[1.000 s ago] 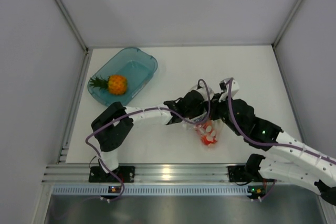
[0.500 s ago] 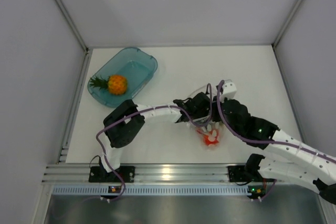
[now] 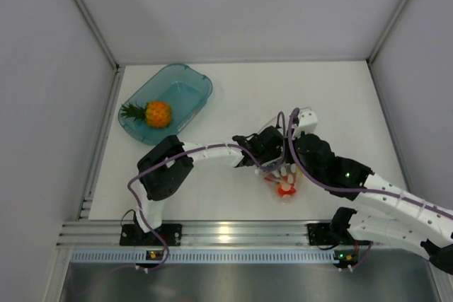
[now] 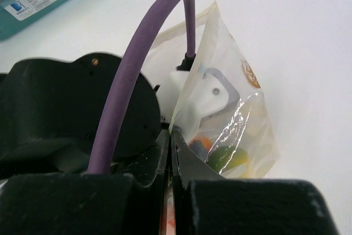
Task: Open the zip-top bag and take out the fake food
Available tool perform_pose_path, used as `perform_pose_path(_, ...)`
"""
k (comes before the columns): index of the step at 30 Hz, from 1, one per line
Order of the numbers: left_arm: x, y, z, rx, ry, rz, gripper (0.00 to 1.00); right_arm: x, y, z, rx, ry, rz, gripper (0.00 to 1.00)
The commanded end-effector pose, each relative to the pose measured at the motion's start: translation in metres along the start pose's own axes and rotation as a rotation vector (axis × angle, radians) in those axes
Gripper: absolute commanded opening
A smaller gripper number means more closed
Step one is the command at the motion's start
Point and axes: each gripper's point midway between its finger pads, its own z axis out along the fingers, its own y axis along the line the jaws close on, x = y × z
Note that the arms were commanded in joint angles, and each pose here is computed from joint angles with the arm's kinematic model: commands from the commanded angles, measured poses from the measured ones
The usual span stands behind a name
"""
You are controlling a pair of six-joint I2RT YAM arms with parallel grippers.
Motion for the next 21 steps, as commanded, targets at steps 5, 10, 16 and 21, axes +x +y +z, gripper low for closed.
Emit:
perform_pose_path(5, -0.023, -0.034, -0.030, 0.098, -0.203, 0.047, 0.00, -0.046, -0.012, 0.001, 0.048, -0.110, 0.043, 0.00)
perform_pose_path(10, -0.031, -0.034, -0.040, 0.110, -0.282, 0.026, 0.00, -0.046, -0.023, 0.006, 0.063, -0.089, 0.016, 0.00)
perform_pose_path(16, -0.047, -0.020, -0.056, 0.034, -0.387, -0.025, 0.00, -0.037, -0.026, 0.012, 0.074, -0.047, -0.023, 0.00)
perform_pose_path(21, -0.058, -0.026, -0.073, 0.073, -0.470, -0.011, 0.00, -0.029, -0.044, 0.018, 0.159, -0.012, -0.011, 0.00)
